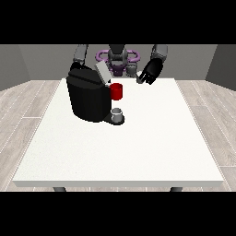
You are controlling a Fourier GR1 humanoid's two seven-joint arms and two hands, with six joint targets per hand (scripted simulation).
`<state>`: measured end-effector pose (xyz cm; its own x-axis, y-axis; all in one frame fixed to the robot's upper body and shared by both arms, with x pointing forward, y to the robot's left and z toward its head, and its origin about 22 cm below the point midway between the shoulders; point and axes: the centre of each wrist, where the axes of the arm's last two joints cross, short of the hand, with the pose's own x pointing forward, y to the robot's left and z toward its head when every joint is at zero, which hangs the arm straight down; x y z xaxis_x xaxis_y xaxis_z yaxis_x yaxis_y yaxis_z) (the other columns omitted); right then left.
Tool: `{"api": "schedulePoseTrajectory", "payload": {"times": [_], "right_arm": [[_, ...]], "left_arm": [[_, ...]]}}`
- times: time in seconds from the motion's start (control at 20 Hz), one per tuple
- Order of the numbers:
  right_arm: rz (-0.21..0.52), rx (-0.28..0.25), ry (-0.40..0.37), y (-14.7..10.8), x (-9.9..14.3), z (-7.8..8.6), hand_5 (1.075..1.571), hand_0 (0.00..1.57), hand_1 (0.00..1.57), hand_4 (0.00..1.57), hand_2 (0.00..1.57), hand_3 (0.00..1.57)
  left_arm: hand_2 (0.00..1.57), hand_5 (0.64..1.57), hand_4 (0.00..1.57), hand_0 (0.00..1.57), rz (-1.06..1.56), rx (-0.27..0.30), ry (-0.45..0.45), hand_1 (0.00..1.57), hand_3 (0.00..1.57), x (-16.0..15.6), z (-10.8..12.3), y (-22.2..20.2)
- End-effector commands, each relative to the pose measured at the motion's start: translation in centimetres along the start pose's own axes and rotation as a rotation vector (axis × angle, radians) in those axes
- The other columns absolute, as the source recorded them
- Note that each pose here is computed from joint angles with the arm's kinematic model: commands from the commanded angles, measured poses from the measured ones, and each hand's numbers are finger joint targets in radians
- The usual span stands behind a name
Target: Insert the coffee pod into the coffee machine and close the lid
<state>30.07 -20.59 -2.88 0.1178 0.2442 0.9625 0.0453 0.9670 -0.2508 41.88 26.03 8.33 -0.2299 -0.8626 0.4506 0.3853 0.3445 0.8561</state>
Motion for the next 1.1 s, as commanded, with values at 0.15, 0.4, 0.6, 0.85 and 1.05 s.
{"api": "schedulePoseTrajectory", "payload": {"times": [0.15, 0.4, 0.6, 0.85, 1.05], "right_arm": [[-0.013, 0.016, -0.084, -0.4, 2.2, -1.3, 1.571, 0.00, 0.00, 0.00, 0.00, 0.00], [-0.039, -0.001, -0.146, 0.7, 3.0, -0.8, 1.571, 0.00, 0.00, 0.00, 0.00, 0.00], [0.000, 0.009, -0.168, -1.5, 3.7, -2.0, 1.571, 0.00, 0.00, 0.00, 0.00, 0.00], [-0.023, 0.015, -0.193, -0.4, 5.3, -1.3, 1.571, 0.00, 0.00, 0.26, 0.00, 0.00], [-0.036, -0.036, -0.259, -1.3, 7.5, -3.3, 1.571, 0.00, 0.00, 0.00, 0.00, 0.00]], "left_arm": [[1.42, 1.571, 0.54, 1.42, -0.006, 0.053, -0.054, 1.42, 1.38, 4.7, -1.1, 6.5], [1.26, 1.571, 0.50, 1.23, 0.060, 0.129, -0.027, 1.23, 1.27, 5.6, -1.0, 9.0], [1.29, 1.571, 0.49, 1.26, 0.052, 0.194, -0.044, 1.26, 1.27, 7.8, 0.1, 14.3], [1.28, 1.571, 0.48, 1.23, 0.025, 0.215, -0.001, 1.23, 1.25, 6.5, 0.7, 15.2], [1.29, 1.571, 0.48, 1.24, 0.002, 0.281, -0.060, 1.24, 1.25, 9.6, 1.7, 19.0]]}}
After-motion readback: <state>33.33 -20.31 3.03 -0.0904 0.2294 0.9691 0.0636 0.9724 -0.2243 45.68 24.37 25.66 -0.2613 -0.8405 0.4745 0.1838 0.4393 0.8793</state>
